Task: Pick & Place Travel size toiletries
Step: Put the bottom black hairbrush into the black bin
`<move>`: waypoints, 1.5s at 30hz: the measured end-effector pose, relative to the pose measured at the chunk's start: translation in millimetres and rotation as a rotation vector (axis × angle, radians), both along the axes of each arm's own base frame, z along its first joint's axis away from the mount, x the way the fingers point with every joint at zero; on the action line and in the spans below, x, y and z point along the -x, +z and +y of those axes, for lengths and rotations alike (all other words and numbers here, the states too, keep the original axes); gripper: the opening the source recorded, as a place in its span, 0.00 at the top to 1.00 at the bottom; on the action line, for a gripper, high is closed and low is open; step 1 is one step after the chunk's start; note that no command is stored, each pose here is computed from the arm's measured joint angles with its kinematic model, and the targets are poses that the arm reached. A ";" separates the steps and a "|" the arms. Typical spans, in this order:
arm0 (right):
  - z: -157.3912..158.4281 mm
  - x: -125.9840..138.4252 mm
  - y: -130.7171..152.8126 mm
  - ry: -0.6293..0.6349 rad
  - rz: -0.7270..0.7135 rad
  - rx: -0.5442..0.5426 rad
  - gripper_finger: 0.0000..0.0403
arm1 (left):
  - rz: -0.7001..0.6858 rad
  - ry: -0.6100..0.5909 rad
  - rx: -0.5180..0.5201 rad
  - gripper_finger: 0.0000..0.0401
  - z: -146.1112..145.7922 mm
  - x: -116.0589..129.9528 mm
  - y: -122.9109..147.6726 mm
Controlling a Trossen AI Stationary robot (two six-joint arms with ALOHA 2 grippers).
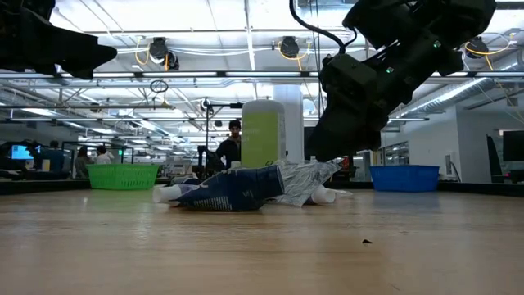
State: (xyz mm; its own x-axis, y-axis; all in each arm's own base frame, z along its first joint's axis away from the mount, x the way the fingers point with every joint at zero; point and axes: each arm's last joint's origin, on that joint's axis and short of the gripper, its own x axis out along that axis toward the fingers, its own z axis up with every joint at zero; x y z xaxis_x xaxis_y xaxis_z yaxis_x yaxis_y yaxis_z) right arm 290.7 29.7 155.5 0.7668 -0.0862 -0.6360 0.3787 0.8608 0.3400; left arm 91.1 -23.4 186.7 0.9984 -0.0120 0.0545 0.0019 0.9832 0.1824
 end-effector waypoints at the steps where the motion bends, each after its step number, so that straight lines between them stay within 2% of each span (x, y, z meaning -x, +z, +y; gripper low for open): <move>1: -0.2 0.6 -0.7 -0.006 0.009 -0.004 0.44 | 0.000 0.000 0.000 0.46 0.0 0.0 0.0; 17: 1.6 -1.0 -11.5 0.011 0.053 -0.056 0.44 | 0.000 0.000 0.000 0.46 0.0 0.0 0.0; 22: 3.6 -10.0 -24.6 0.034 0.025 -0.079 0.44 | 0.000 0.000 0.000 0.46 0.0 0.0 0.0; 26: 4.8 -16.8 -27.0 0.054 -0.034 -0.101 0.44 | 0.000 -0.001 0.000 0.46 0.0 0.0 0.0; 31: 2.5 -18.1 -29.7 0.037 -0.035 -0.109 0.46 | 0.000 0.000 0.000 0.46 0.0 0.0 0.0; 37: 0.8 -18.4 -29.4 0.026 -0.038 -0.117 0.57 | 0.000 0.000 0.000 0.46 0.0 0.0 0.0; 45: 0.8 -18.4 -29.4 0.041 -0.037 -0.098 0.81 | 0.000 0.000 -0.001 0.46 0.0 0.0 0.0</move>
